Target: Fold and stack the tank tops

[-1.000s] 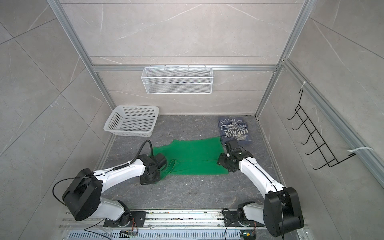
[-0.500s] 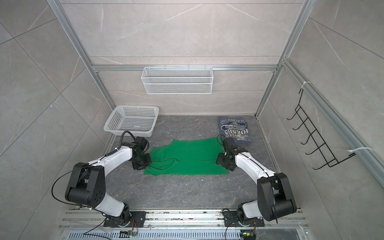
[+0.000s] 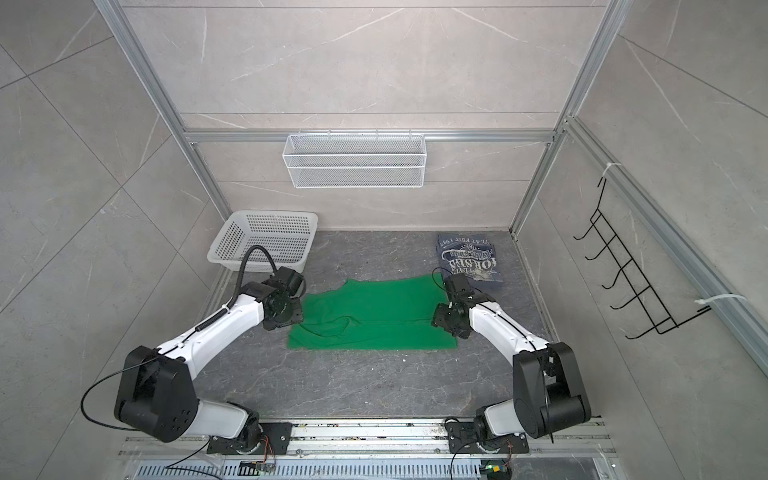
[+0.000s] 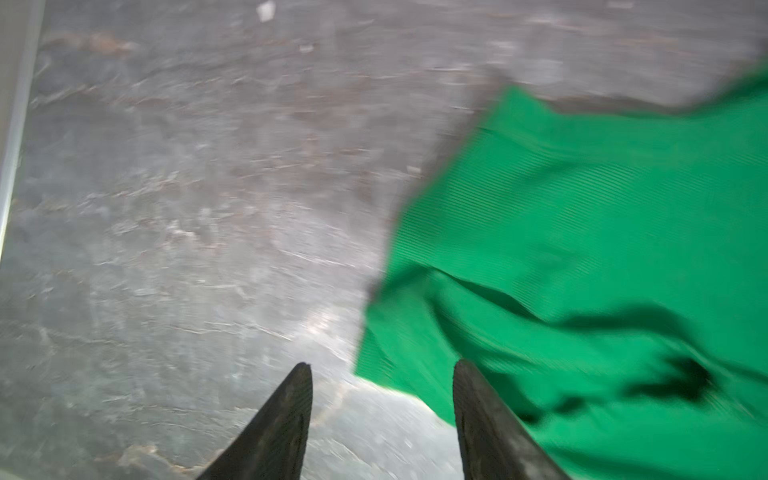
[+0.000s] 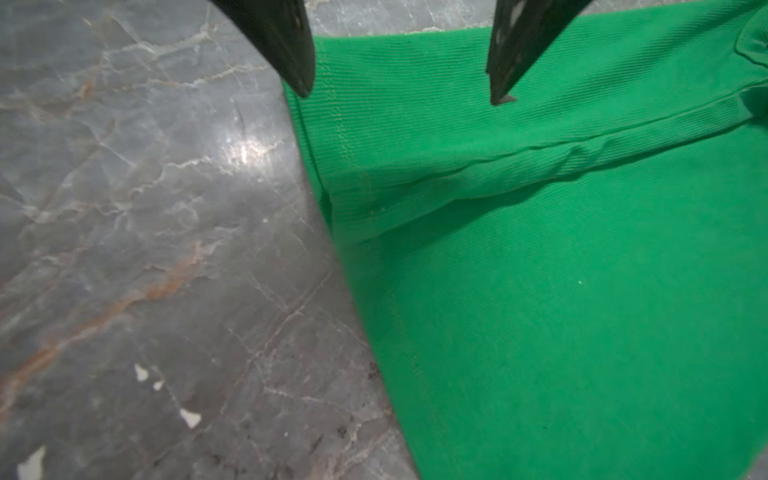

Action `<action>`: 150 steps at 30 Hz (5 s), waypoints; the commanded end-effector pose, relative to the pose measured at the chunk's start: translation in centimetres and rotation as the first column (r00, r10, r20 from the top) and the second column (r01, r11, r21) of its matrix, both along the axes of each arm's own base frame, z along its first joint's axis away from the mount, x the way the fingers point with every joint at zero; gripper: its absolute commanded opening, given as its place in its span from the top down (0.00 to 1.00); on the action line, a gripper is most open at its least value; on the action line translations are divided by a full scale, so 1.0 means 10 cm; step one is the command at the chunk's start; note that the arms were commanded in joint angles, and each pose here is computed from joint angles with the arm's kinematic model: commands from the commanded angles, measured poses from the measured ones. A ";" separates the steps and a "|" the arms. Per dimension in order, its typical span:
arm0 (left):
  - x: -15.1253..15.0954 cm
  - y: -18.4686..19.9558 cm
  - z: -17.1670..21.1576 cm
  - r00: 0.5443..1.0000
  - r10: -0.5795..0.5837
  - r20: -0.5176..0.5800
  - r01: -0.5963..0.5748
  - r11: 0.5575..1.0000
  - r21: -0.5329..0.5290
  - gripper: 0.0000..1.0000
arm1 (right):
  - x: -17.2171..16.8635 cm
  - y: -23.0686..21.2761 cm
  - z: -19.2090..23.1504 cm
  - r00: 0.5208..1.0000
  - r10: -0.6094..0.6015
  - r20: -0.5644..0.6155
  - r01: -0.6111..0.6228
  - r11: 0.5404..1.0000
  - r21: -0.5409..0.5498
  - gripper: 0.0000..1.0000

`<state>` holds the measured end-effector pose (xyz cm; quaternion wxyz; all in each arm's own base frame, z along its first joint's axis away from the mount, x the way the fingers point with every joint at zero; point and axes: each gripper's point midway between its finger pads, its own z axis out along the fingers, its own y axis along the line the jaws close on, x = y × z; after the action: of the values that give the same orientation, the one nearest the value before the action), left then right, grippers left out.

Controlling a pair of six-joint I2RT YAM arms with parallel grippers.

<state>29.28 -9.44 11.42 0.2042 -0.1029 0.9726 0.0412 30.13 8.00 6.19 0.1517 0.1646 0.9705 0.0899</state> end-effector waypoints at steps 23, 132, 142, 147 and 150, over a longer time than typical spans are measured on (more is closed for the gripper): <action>0.27 -1.29 -1.07 0.976 -0.196 -0.090 0.156 0.929 -0.337 0.45 | 0.43 -0.01 -0.49 0.992 -0.077 -0.098 0.083 0.994 0.064 0.34; 1.31 -1.41 -0.19 0.938 -0.288 0.190 0.335 0.891 -0.306 0.96 | 1.58 -0.12 0.23 0.993 -0.014 0.114 0.020 0.999 -0.049 1.00; 1.25 -1.49 -0.12 0.914 -0.335 0.227 0.391 0.876 -0.281 0.97 | 1.46 -0.16 0.29 0.990 -0.029 0.140 0.036 0.998 -0.048 1.00; 1.07 -1.54 -0.08 0.901 -0.363 0.236 0.418 0.873 -0.252 0.97 | 1.29 -0.15 0.22 0.991 -0.036 0.129 0.040 0.999 -0.027 1.00; 0.95 -1.55 -0.04 0.897 -0.368 0.244 0.425 0.871 -0.248 0.97 | 1.15 -0.16 0.20 0.991 -0.044 0.124 0.047 0.999 -0.018 1.00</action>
<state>38.83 -24.64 7.87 0.2394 0.0531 0.9576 -0.1514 42.38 6.28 7.08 0.2012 0.1725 0.9611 0.0779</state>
